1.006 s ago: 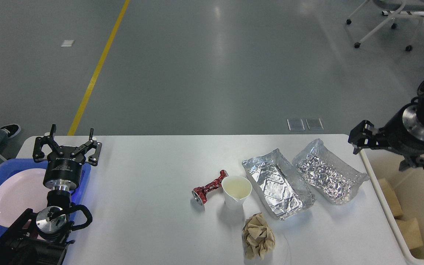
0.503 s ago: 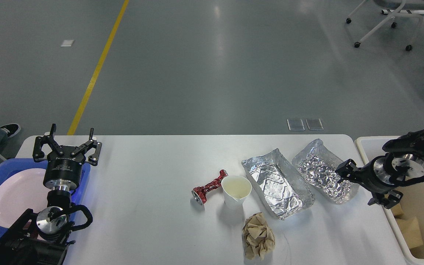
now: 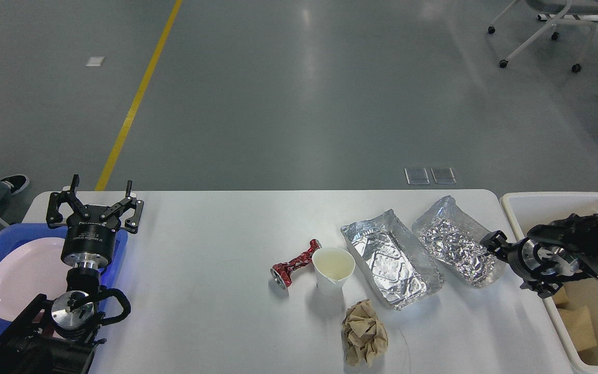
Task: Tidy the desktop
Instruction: 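Grasp the crumpled foil wrapper with the right gripper, then drag the foil wrapper into the beige bin and release it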
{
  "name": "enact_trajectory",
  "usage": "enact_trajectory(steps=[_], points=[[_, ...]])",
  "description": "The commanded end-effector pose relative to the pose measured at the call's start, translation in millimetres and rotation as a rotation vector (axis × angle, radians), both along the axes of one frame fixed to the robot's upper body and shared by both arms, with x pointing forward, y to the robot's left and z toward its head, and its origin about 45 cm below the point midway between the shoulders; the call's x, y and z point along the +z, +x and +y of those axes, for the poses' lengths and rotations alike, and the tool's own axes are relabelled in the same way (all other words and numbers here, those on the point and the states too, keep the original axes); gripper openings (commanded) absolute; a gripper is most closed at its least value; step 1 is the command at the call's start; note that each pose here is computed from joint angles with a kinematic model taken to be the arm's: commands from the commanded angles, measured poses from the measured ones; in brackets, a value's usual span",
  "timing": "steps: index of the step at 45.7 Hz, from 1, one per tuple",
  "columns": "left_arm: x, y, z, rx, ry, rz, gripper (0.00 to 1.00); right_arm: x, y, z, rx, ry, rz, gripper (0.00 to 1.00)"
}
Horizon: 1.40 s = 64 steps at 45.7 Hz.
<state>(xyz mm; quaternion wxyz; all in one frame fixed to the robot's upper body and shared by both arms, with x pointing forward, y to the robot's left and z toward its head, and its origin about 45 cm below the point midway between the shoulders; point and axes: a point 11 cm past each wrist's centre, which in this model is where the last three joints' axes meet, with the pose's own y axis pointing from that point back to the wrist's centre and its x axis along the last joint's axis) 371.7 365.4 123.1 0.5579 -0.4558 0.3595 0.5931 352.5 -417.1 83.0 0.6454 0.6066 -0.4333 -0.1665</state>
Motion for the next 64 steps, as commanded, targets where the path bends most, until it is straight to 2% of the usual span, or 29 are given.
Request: enact_trajectory(steps=[1,9,17,28,43,45,51,64], points=[[0.0,0.0,0.0,0.0,0.0,0.0,0.96,-3.6,-0.5,-0.4,-0.016,-0.001,-0.015,1.0],[0.0,0.0,0.0,0.0,0.0,0.0,0.96,-18.5,-9.7,6.2,0.016,-0.037,0.002,0.96],[-0.1,0.0,-0.3,-0.001,0.001,0.0,0.96,-16.9,-6.8,8.7,0.034,-0.042,-0.004,0.62],[-0.1,0.0,-0.3,-0.001,0.001,0.0,0.96,-19.7,-8.3,11.5,0.044,-0.044,0.003,0.29],[0.0,0.0,0.0,0.0,0.0,0.0,0.96,-23.0,-8.4,19.3,0.057,-0.035,0.009,0.28],[-0.1,0.0,-0.3,-0.001,0.001,0.0,0.96,-23.5,-8.3,20.8,0.06,-0.034,0.009,0.24],[0.0,0.0,0.0,0.0,0.0,0.0,0.96,-26.1,-11.1,23.0,0.064,-0.031,0.019,0.0],[0.0,0.0,0.0,0.0,0.0,0.0,0.96,-25.8,-12.2,23.1,0.061,-0.029,0.026,0.0]])
